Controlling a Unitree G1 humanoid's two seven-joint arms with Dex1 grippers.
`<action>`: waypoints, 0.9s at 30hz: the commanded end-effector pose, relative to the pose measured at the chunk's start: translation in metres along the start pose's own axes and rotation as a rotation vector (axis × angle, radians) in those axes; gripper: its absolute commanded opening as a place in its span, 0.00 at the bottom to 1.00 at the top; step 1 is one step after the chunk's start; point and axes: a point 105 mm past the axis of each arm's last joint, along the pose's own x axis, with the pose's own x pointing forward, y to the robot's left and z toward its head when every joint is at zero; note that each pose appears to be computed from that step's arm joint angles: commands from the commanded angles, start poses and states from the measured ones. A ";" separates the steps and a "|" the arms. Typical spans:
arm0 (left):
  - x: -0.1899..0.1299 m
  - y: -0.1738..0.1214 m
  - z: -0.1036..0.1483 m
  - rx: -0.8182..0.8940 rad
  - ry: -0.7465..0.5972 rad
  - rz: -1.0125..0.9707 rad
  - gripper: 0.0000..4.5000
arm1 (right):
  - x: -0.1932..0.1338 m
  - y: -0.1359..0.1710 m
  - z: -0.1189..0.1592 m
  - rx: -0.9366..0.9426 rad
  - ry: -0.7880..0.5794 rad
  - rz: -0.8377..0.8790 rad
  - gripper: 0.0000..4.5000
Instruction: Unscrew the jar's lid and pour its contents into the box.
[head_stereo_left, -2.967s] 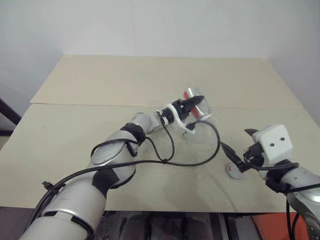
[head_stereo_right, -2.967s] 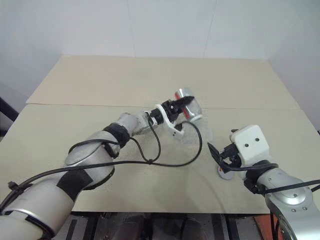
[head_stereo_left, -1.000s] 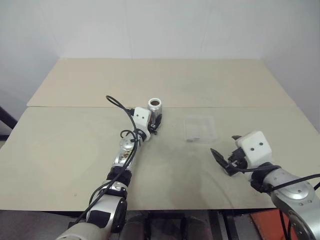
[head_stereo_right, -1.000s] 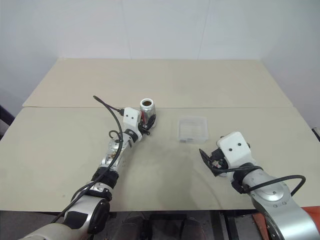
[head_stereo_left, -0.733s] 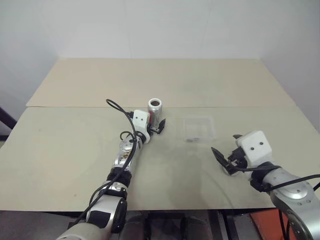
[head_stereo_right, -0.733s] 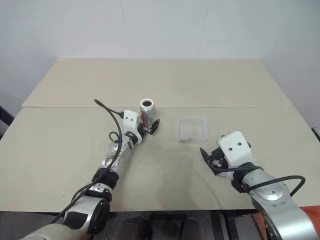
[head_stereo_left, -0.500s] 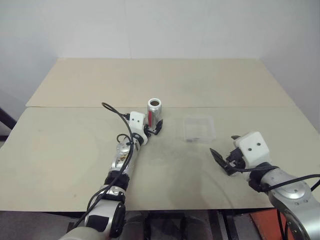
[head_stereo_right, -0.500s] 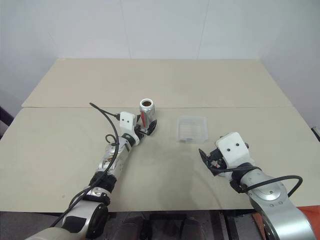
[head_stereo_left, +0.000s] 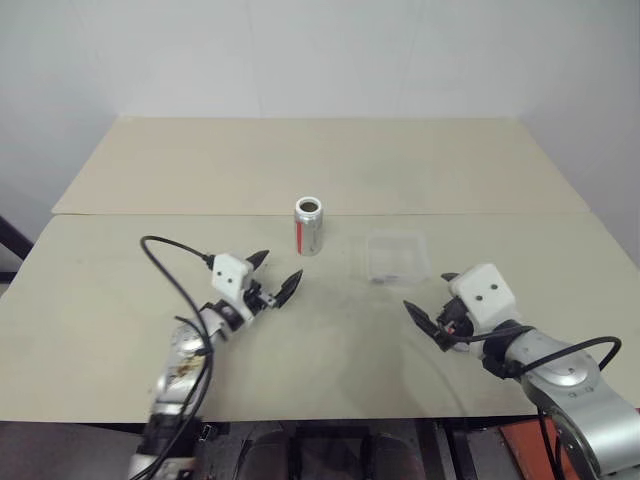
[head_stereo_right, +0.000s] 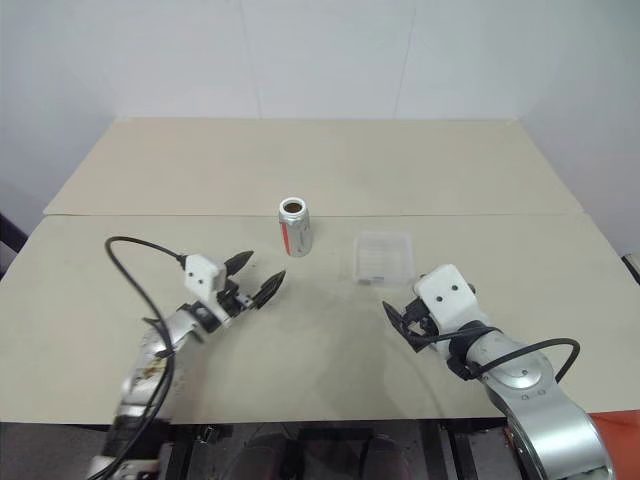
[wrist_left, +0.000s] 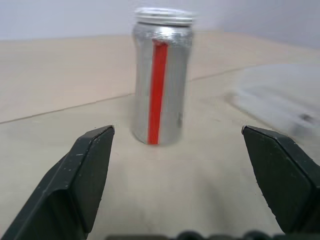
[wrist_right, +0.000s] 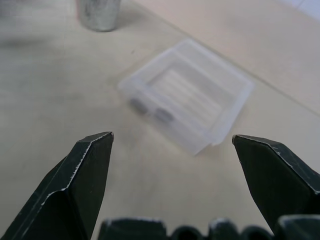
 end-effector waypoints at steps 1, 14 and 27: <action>-0.030 -0.012 0.030 0.096 -0.013 -0.216 0.99 | -0.022 -0.011 0.009 -0.092 -0.043 0.060 1.00; -0.073 -0.004 0.029 0.104 0.091 -0.201 0.99 | -0.056 -0.028 -0.012 -0.143 0.008 0.324 1.00; -0.074 -0.013 0.031 0.080 0.080 -0.255 0.99 | -0.067 -0.033 -0.008 -0.070 0.034 0.361 1.00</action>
